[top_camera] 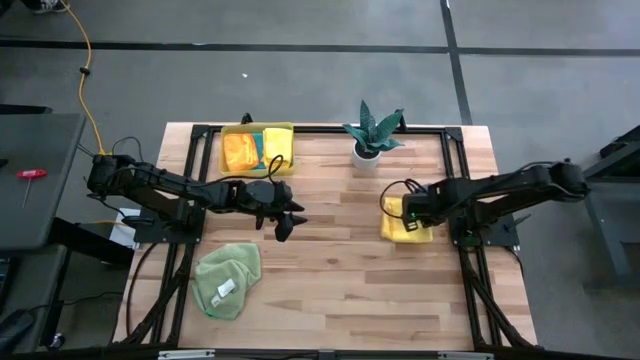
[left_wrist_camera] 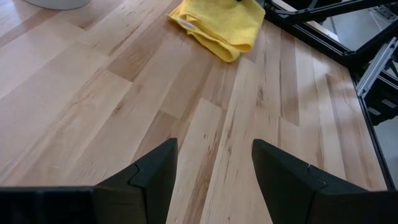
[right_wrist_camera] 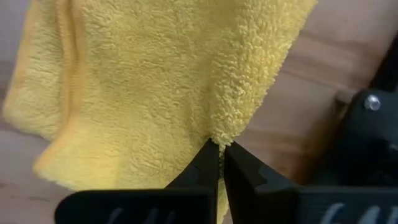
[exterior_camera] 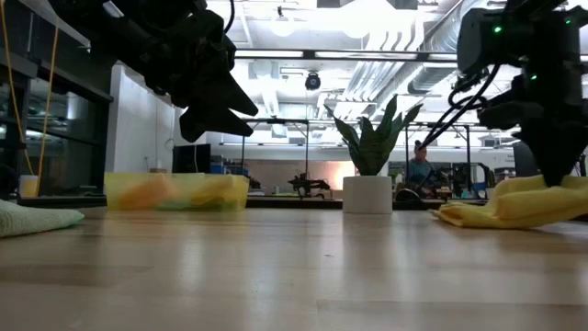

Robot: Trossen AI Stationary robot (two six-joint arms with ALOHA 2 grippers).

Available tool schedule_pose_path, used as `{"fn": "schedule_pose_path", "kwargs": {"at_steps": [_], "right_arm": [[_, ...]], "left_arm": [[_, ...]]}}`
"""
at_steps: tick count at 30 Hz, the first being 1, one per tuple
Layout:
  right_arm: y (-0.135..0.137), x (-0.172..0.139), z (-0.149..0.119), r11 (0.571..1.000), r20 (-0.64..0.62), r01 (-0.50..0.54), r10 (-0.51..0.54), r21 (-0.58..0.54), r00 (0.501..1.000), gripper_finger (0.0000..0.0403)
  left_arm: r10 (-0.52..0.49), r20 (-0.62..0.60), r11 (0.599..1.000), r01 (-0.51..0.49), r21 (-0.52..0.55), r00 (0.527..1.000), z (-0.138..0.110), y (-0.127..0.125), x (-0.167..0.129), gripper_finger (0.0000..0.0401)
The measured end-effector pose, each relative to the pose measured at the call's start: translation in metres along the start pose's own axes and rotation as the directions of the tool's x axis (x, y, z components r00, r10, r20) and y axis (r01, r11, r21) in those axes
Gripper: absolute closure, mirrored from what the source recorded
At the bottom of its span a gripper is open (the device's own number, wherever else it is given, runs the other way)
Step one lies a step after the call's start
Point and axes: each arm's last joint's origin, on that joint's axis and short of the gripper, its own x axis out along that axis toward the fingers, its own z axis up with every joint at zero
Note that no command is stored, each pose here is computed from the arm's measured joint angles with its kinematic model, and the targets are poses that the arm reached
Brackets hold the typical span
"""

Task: Fold microfiber towels
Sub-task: Fold the yellow microfiber cloth

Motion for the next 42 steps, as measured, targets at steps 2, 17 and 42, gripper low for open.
{"fn": "schedule_pose_path", "kwargs": {"at_steps": [2,17,42], "right_arm": [[-0.002,-0.001,-0.001,1.000,-0.018,0.004,-0.004,0.013,1.000,0.0402],[0.052,-0.004,0.015,0.998,-0.042,0.058,-0.060,-0.031,0.997,0.0403],[0.116,-0.007,0.033,0.899,0.006,-0.160,0.178,-0.409,0.984,0.0403]], "left_arm": [[0.000,0.001,1.000,0.000,0.000,1.000,0.000,0.000,0.000,0.0206],[-0.011,0.022,1.000,0.011,-0.011,1.000,0.002,-0.001,0.000,0.0206],[-0.012,-0.065,1.000,0.013,0.017,0.998,0.000,-0.023,0.077,0.0206]]}}
